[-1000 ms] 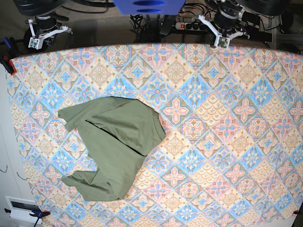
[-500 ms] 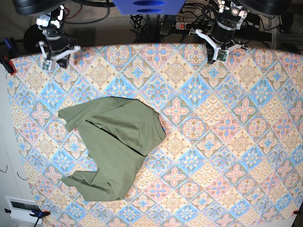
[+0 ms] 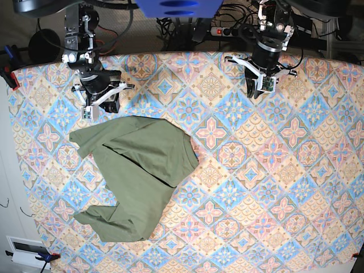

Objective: Layout the t-shirt on the table in an organized manner, then fold the t-shirt properly
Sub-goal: 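Lower the right gripper onto the green t-shirt and grasp its edge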

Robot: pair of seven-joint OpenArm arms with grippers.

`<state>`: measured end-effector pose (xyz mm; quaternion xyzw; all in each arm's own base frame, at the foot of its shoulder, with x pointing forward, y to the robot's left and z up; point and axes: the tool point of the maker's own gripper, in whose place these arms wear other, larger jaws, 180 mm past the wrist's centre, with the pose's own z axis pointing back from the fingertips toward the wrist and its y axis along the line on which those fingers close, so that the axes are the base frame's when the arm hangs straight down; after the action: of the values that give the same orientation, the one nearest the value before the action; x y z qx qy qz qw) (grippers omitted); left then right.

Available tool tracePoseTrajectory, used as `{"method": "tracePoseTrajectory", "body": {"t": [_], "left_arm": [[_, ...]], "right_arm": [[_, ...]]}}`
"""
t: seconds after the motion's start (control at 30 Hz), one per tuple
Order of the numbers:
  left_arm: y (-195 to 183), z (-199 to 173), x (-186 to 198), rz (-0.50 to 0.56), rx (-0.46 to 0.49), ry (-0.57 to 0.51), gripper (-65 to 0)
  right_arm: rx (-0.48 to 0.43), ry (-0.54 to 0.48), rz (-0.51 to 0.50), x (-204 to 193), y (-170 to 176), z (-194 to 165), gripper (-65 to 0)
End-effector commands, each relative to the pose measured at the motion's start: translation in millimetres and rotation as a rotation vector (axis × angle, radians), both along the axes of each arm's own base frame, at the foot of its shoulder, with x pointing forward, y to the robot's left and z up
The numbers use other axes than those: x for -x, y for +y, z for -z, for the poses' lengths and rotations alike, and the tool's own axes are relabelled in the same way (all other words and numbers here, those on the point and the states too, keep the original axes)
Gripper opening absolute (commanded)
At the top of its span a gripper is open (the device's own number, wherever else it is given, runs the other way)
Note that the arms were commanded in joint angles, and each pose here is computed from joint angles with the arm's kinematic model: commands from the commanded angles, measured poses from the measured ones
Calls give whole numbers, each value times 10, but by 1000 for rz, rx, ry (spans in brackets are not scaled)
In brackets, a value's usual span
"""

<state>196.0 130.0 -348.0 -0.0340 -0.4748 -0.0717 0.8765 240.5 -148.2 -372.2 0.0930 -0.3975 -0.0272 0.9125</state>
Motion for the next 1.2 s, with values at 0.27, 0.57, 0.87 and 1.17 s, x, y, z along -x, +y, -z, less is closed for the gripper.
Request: {"method": "tracePoseTrajectory", "body": {"t": [0.27, 0.57, 0.87, 1.17], "left_arm": [[-45, -16, -83, -23, 101, 40, -569], [-48, -5, -65, -24, 105, 47, -569], [-45, -5, -60, -22, 102, 49, -569], [-45, 19, -17, -23, 102, 61, -569]], "right_arm": [[-94, -90, -62, -294, 484, -192, -450], [-140, -7, -50, -334, 631, 69, -426], [-222, 99, -39, -380, 867, 296, -410], [-370, 135, 29, -539, 829, 368, -409]]}}
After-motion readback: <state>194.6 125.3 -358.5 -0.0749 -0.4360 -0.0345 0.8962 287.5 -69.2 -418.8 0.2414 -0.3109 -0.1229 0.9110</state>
